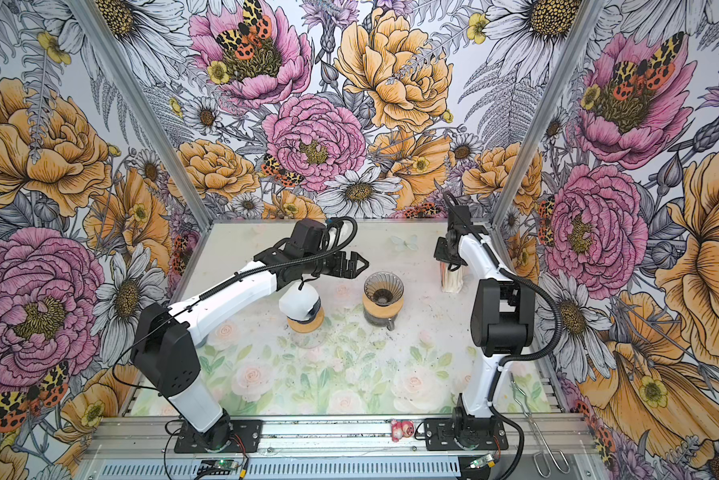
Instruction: Place the coffee filter in the dripper
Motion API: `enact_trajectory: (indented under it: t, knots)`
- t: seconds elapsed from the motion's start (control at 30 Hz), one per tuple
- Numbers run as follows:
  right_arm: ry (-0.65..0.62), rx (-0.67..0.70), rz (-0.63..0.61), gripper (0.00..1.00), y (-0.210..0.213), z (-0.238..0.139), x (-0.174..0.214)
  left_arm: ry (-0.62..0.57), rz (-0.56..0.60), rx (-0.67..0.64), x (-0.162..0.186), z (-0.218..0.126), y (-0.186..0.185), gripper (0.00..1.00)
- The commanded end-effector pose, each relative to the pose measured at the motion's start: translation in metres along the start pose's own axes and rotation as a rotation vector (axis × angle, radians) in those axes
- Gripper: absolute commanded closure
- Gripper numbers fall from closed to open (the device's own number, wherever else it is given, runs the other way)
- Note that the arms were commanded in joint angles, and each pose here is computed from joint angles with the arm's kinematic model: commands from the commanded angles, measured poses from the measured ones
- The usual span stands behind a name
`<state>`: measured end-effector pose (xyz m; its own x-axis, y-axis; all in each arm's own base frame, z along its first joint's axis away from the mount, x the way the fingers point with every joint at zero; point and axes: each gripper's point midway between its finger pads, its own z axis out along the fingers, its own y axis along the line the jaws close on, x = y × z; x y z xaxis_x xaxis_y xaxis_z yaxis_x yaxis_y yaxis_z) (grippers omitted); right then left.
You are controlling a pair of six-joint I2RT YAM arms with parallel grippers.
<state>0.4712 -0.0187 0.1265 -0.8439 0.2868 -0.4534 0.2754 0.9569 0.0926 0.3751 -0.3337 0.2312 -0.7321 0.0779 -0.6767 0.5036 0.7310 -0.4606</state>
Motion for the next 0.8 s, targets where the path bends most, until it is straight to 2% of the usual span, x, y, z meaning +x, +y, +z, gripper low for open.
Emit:
enact_trajectory:
  t: [0.0,0.2,0.3,0.4,0.63,0.77]
  knots:
    - [-0.050,0.005,0.005,0.85,-0.003,-0.021,-0.008,-0.013,0.012,0.033,-0.007,-0.002,-0.013,0.01]
    - [-0.039,0.005,0.002,0.87,-0.005,-0.019,-0.004,-0.015,0.014,0.033,-0.008,-0.003,-0.014,0.01]
    - [-0.041,-0.006,-0.002,0.77,-0.004,-0.022,-0.004,-0.012,0.014,0.033,-0.007,-0.002,-0.014,0.01]
    - [-0.049,-0.018,-0.006,0.75,-0.002,-0.026,-0.004,-0.011,0.014,0.034,-0.007,-0.001,-0.015,0.01]
    - [-0.045,-0.027,-0.005,0.84,-0.004,-0.029,0.000,-0.013,0.018,0.035,-0.007,-0.002,-0.017,0.01]
    - [-0.028,-0.032,-0.006,0.84,-0.005,-0.024,0.003,-0.012,0.018,0.033,-0.007,-0.002,-0.017,0.01]
